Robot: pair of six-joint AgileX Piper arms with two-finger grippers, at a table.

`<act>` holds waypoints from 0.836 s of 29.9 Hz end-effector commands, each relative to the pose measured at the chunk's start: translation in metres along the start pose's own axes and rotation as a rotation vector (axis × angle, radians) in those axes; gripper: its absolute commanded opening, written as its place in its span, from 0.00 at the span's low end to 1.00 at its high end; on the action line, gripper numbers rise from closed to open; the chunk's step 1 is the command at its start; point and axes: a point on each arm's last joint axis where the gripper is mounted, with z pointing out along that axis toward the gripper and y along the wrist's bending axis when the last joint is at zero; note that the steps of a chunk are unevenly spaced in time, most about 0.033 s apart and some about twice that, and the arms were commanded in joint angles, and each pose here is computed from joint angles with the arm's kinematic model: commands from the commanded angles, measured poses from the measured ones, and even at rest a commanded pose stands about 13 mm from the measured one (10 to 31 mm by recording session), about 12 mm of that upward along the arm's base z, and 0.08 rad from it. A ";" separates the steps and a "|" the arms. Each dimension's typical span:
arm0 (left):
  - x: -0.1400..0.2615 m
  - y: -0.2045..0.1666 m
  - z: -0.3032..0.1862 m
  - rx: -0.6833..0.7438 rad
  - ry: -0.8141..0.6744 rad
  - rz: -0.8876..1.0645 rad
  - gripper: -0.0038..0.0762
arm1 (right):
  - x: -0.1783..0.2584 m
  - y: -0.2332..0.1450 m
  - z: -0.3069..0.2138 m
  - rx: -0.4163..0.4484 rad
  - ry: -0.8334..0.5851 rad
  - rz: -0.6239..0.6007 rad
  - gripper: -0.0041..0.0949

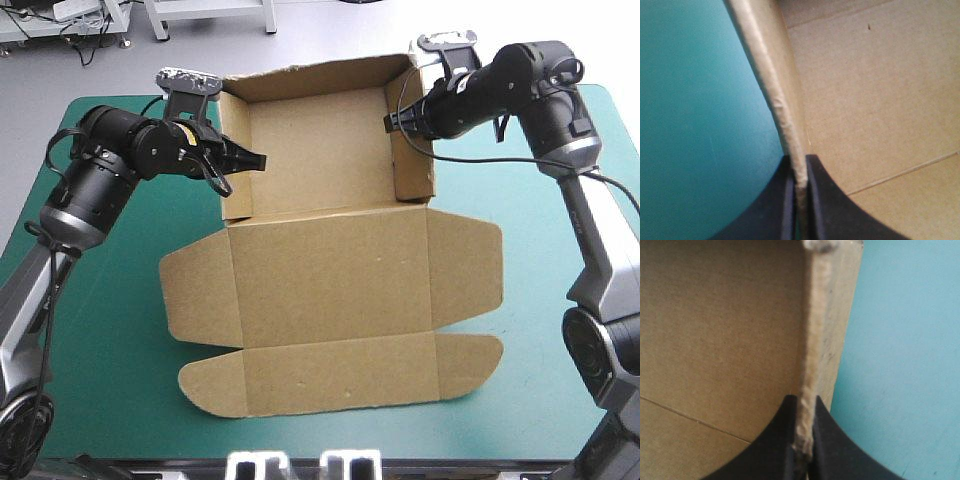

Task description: Fold the box

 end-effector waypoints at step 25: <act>0.030 -0.012 0.134 -0.027 0.438 -0.049 0.03 | 0.060 -0.018 0.101 -0.014 0.230 0.071 0.04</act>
